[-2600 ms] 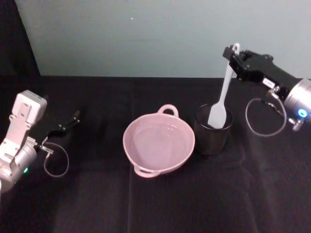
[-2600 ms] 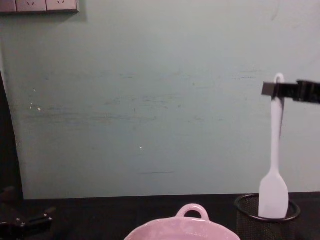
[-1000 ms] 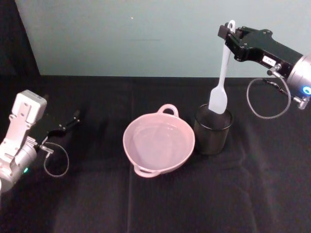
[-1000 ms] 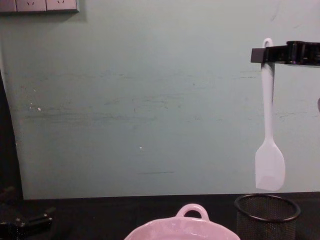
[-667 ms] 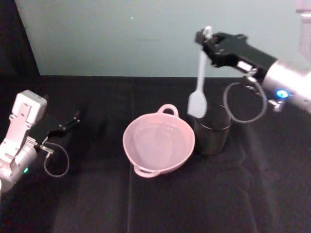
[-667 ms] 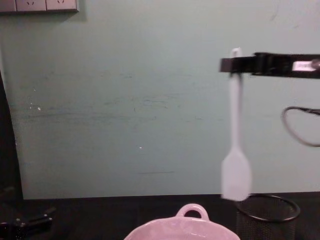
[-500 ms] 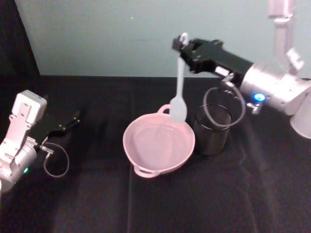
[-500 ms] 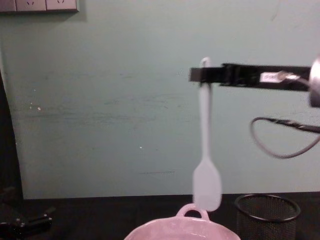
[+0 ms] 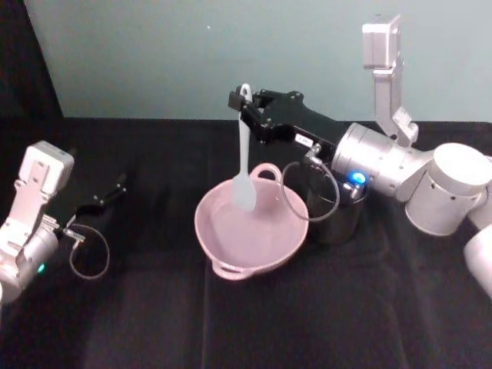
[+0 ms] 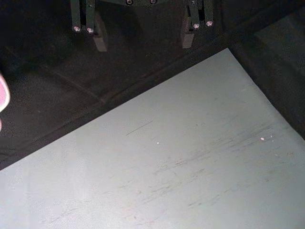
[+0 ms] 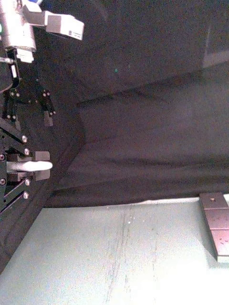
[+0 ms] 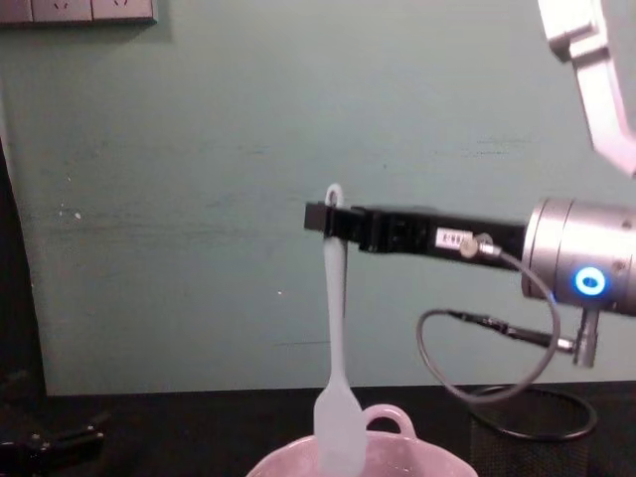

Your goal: Use the one hand to pick up the spoon and stir the clear water in the bowl.

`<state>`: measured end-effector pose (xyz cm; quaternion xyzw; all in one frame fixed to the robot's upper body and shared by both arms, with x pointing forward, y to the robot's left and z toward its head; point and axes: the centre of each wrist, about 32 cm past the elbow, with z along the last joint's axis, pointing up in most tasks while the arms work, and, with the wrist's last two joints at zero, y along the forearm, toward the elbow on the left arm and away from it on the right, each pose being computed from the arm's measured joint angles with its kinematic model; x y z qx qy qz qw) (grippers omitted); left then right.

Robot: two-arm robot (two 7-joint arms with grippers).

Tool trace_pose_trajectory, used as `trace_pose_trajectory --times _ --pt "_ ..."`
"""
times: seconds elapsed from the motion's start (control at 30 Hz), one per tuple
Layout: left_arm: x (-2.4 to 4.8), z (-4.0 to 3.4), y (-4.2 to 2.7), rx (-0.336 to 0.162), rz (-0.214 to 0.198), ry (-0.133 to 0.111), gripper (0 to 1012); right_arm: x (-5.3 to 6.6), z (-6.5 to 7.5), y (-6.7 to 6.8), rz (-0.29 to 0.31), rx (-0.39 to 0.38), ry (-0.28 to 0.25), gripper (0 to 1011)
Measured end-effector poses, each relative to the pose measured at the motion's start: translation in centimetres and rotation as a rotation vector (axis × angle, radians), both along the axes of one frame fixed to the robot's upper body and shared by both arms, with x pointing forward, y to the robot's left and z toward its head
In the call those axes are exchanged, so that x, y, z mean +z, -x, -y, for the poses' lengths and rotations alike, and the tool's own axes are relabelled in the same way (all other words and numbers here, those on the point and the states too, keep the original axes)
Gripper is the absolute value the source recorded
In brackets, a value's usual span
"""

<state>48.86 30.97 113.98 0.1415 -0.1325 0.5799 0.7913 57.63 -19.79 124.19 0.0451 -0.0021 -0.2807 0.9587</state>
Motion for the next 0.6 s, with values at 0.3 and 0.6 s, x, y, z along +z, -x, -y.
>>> trace_pose_trajectory --times 0.3,0.6 --pt "0.0 0.0 0.0 0.0 0.0 0.0 1011 -2.9 0.0 0.3 -0.001 0.016 -0.002 110" --pt "0.0 0.0 0.0 0.0 0.0 0.0 1011 -4.3 -0.2 0.6 -0.025 0.039 0.01 110"
